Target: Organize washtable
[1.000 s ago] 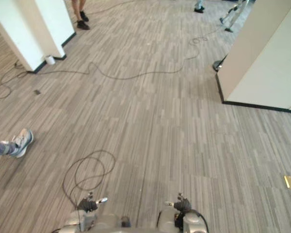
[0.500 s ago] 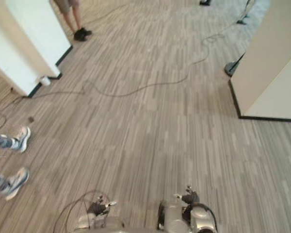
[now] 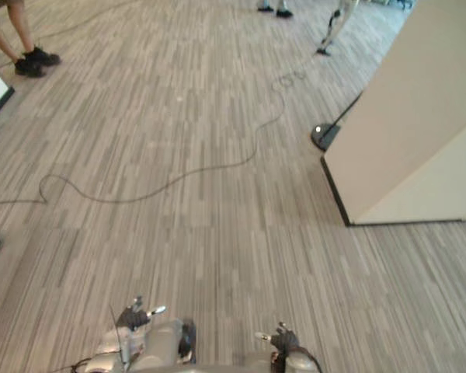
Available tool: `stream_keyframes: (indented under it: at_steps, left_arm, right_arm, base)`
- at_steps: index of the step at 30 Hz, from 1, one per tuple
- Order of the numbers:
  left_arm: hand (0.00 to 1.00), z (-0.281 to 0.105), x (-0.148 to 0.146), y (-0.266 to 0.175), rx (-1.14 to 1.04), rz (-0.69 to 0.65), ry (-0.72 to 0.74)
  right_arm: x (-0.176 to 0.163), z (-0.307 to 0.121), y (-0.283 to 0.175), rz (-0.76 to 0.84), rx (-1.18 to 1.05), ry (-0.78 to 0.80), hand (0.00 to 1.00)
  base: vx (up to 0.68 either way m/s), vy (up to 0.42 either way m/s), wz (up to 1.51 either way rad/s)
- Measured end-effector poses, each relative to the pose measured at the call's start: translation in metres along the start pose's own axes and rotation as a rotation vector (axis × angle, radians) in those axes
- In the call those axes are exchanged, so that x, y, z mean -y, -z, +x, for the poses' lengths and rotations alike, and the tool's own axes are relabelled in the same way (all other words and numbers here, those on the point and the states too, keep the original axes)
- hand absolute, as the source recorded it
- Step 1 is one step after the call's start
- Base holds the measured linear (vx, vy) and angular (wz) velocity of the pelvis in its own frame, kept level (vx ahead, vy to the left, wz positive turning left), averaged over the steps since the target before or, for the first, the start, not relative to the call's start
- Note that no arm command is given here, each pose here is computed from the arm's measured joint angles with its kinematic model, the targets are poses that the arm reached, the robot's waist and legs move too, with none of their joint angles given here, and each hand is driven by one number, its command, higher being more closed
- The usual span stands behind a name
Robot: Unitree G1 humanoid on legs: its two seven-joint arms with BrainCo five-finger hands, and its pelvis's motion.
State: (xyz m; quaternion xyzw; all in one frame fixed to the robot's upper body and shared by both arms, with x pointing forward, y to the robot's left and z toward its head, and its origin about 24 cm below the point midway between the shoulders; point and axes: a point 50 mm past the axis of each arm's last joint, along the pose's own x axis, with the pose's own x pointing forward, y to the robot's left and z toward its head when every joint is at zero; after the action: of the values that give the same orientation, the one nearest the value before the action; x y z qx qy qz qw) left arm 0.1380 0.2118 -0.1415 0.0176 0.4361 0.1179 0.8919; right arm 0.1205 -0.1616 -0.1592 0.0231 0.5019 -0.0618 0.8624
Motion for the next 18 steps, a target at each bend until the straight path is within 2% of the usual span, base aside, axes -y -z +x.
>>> stream_keyframes:
  at_steps: [6,12,15,18]
  left_arm:
    - [0.00,-0.006,0.027,0.014,-0.040,0.016,0.074]
    - [0.00,-0.008,0.043,0.018,-0.064,-0.020,0.102]
    - [0.00,-0.008,0.049,0.015,-0.060,-0.092,0.088]
    - [0.00,-0.006,0.043,0.001,0.008,-0.057,0.088]
  right_arm:
    - [0.019,0.001,-0.029,-0.024,0.133,0.035,0.00]
    - [0.028,0.001,-0.042,-0.027,0.166,0.061,0.00]
    - [0.029,0.000,-0.042,-0.045,0.165,0.068,0.00]
    - [0.024,0.000,-0.024,-0.035,0.096,0.062,0.00]
  base:
    - [0.76,0.059,0.19]
    - [0.90,-0.181,0.69]
    - [0.84,-0.184,-0.20]
    - [0.66,-0.061,-0.49]
